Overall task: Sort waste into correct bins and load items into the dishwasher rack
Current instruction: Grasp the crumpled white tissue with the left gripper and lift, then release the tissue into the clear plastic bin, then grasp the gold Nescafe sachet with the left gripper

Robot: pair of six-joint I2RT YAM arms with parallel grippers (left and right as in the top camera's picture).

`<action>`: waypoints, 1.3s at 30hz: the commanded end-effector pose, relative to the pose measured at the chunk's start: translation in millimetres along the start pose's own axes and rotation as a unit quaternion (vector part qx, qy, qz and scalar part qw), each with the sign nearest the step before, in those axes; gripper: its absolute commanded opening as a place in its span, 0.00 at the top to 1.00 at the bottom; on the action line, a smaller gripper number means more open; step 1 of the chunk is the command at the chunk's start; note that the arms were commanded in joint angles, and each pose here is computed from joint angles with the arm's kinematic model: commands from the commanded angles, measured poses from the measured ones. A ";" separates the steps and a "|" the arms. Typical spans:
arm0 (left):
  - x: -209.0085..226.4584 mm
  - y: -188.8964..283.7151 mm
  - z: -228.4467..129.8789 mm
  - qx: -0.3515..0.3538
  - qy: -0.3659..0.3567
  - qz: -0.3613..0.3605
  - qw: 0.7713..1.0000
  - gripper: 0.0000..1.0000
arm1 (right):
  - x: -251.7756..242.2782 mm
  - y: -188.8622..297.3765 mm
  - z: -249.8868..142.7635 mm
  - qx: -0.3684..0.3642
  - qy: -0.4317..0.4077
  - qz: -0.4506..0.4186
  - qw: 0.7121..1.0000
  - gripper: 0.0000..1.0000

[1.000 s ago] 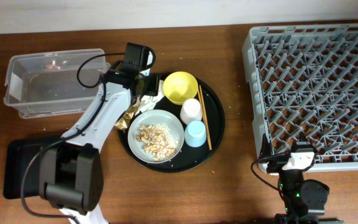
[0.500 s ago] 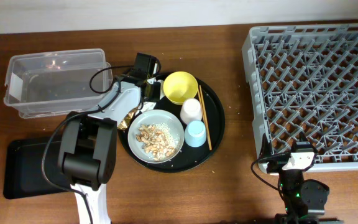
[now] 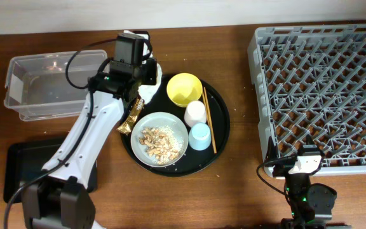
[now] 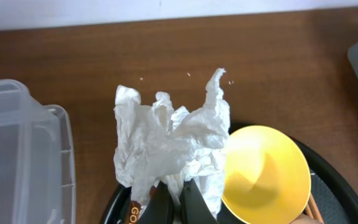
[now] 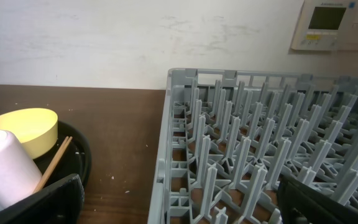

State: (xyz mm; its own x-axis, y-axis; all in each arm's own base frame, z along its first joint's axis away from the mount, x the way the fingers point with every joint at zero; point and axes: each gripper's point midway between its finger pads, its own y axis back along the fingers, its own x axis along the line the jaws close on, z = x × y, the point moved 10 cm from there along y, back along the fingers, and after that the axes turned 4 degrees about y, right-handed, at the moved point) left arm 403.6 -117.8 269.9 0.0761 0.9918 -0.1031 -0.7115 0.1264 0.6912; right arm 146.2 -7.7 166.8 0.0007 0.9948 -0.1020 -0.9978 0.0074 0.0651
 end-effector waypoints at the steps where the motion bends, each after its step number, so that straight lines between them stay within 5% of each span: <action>1: 25.0 25.8 23.5 -0.053 0.031 0.025 0.998 0.99 | 1.7 0.0 -1.8 0.001 0.001 0.008 1.000 0.02; 4: 87.4 46.6 45.1 -0.113 0.086 0.094 0.985 0.99 | 1.7 0.0 -1.8 0.001 0.001 0.008 1.000 0.02; 6: 146.2 51.3 46.0 -0.131 0.208 0.138 0.959 0.99 | 1.7 0.0 -1.8 0.001 0.001 0.008 1.000 0.02; 10: 213.7 25.8 27.9 -0.114 0.307 0.193 0.925 0.98 | 1.7 0.0 -1.8 0.001 0.001 0.008 1.000 0.02; 11: 224.1 14.7 22.3 -0.105 0.313 0.201 0.922 0.89 | 1.7 0.0 -1.8 0.001 0.001 0.008 1.000 0.02; 12: 230.3 4.4 16.0 -0.092 0.317 0.206 0.921 0.53 | 1.7 0.0 -1.8 0.001 0.001 0.008 1.000 0.02; 14: 231.6 1.1 14.9 -0.090 0.318 0.207 0.921 0.19 | 1.7 0.0 -1.8 0.001 0.001 0.008 1.000 0.02; 15: 231.5 1.8 17.2 -0.097 0.317 0.205 0.921 0.16 | 1.7 0.0 -1.8 0.001 0.001 0.008 1.000 0.02; 18: 212.7 20.3 30.1 -0.104 0.312 0.103 0.939 0.14 | 1.7 0.0 -1.8 0.001 0.001 0.008 1.000 0.02; 20: 179.5 60.6 46.0 -0.110 0.288 -0.057 0.950 0.13 | 1.7 0.0 -1.8 0.001 0.001 0.008 1.000 0.02; 23: 114.3 79.0 44.2 -0.070 0.154 -0.206 0.964 0.14 | 1.7 0.0 -1.8 0.001 0.001 0.008 1.000 0.02; 25: 72.9 65.0 23.6 -0.007 0.092 -0.154 0.984 0.31 | 1.7 0.0 -1.8 0.001 0.001 0.008 1.000 0.02; 28: 24.4 54.6 -13.3 0.072 0.012 0.028 0.997 0.34 | 1.7 0.0 -1.8 0.001 0.001 0.008 1.000 0.02; 39: 32.0 -93.8 -99.8 0.260 -0.042 0.120 0.957 0.39 | 1.7 0.0 -1.8 0.001 0.001 0.008 1.000 0.02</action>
State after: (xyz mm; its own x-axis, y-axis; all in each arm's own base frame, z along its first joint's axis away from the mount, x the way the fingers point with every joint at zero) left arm 397.2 -104.2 156.4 0.0251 0.9976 0.0642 -0.3009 -0.0537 0.9522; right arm 146.2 -7.7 166.8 0.0007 0.9948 -0.1023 -0.9978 0.0074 0.0655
